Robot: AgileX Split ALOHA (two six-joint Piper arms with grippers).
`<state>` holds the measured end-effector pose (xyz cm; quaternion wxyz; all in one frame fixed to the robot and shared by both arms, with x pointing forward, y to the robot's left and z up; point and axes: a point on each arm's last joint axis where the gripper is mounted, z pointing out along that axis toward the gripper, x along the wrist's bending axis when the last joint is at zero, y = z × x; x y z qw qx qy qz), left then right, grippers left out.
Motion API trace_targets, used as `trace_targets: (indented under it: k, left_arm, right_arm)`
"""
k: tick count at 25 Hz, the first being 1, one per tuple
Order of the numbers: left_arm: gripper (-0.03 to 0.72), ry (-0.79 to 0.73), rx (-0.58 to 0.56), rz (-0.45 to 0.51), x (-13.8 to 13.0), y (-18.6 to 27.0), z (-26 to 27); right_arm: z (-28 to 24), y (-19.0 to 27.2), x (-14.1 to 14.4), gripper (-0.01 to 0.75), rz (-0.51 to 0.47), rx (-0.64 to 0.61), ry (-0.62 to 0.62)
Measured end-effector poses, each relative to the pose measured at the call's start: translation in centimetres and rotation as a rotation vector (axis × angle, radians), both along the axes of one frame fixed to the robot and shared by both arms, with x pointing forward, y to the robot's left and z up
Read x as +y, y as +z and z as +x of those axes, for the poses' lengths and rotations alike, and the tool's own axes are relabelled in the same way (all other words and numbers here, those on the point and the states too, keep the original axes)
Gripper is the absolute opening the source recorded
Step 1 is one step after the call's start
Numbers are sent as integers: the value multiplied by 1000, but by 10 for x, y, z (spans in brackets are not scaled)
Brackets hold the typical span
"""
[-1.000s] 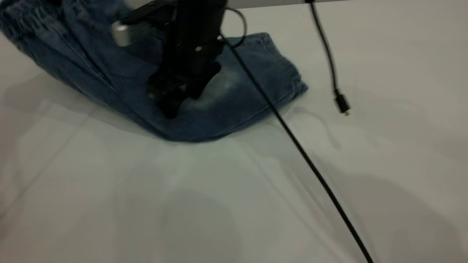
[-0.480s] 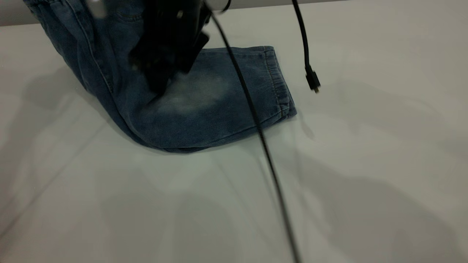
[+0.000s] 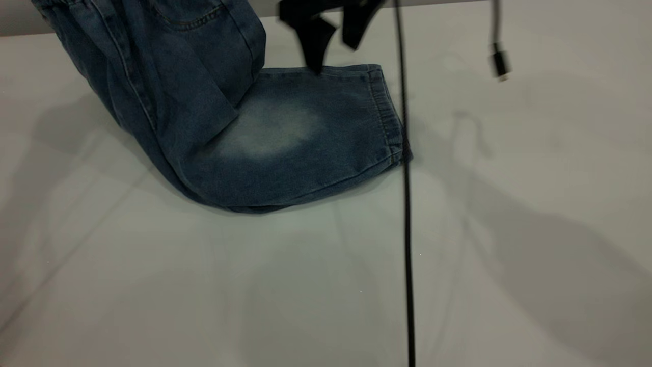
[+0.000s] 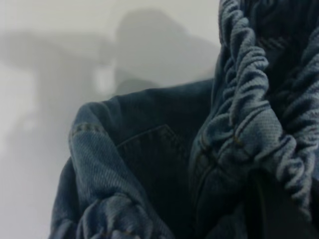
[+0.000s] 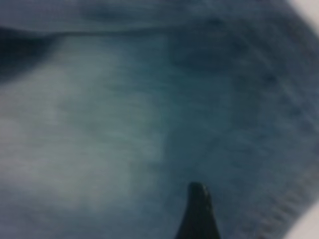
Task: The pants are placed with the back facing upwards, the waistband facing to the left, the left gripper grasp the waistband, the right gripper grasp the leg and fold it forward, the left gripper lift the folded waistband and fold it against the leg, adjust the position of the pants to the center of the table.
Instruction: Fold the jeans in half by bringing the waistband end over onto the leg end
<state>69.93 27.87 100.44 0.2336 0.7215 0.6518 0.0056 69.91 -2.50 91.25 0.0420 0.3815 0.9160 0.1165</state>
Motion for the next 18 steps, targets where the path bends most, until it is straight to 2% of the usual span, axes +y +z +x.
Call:
trace_targets:
  k: [2,12,18]
  left_arm:
    - [83,-3,-10,-1,-1,4,1]
    - [83,-68,-42,-12,-22,28,3]
    - [83,-166,-51,-43,-55,32,-1]
  right_arm:
    - [5,-9,-8,473,-8,14,-17]
    - [1,-67,-5,470,-35,123,-21]
    - [1,-69,-3,463,-5,121,-31]
